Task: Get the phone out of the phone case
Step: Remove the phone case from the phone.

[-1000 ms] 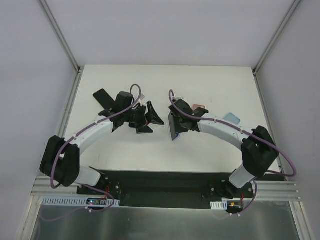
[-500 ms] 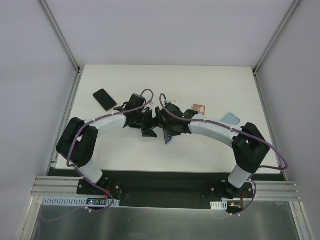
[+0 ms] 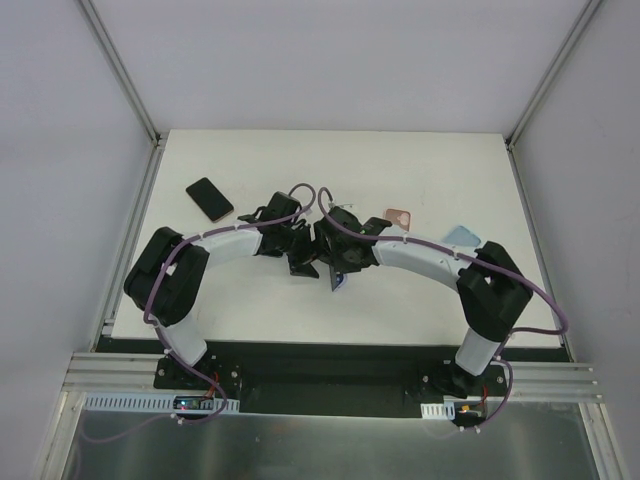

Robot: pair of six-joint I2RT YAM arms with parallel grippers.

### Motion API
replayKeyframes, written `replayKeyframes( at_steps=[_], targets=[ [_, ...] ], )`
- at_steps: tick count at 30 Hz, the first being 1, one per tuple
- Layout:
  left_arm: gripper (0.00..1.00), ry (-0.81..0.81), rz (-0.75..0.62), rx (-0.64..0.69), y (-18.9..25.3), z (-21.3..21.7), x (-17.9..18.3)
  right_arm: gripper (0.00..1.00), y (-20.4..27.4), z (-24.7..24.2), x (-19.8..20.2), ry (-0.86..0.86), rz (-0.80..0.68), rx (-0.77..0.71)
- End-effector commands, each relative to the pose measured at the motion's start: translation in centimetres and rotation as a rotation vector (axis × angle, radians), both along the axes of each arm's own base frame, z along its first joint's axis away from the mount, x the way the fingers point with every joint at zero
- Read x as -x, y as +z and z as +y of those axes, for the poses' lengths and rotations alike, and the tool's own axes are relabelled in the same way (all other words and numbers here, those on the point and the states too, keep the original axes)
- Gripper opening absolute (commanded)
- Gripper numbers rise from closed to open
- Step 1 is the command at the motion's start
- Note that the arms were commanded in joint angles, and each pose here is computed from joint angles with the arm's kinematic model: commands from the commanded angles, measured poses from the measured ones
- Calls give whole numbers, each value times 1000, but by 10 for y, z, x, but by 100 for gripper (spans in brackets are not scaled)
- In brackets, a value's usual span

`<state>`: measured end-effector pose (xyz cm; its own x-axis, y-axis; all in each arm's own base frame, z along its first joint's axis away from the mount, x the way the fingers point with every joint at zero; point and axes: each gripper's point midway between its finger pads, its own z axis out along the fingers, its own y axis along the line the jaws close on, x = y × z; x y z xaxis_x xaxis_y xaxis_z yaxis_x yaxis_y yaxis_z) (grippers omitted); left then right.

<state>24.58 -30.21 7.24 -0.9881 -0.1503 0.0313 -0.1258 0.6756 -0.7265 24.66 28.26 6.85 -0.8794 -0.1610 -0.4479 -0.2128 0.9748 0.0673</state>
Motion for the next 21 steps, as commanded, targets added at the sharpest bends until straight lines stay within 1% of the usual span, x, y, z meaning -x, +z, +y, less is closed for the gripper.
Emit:
replayKeyframes(
  at_steps=[1, 5, 8, 11, 12, 15, 16, 17, 21],
  targets=[
    [66, -22, -57, -54, -4, -4, -4, 1, 21, 21, -9, -1, -35, -84],
    [68, -23, -47, -56, -5, -5, -3, 1, 21, 20, -9, 14, -37, -75],
    [68, -25, -49, -73, -5, -5, -2, 1, 20, 22, -10, 33, -39, -66],
    [66, -26, -54, -130, -5, -2, 0, 1, 21, 22, -9, 56, -55, -26],
    [61, -27, -61, -141, -5, -1, 0, 1, 21, 23, -8, 64, -58, -18],
    [59, -25, -71, -183, -5, 1, 2, 1, 21, 25, -7, 89, -73, -5],
    [56, -20, -63, -226, -5, 6, 4, 1, 23, 20, -10, 85, -103, 36],
    [55, -13, -86, -281, -9, 11, 3, 1, 25, 17, -8, 105, -115, 69],
    [53, -16, -51, -297, -17, 12, 10, 1, 31, 15, -3, 133, -141, 79]
  ],
)
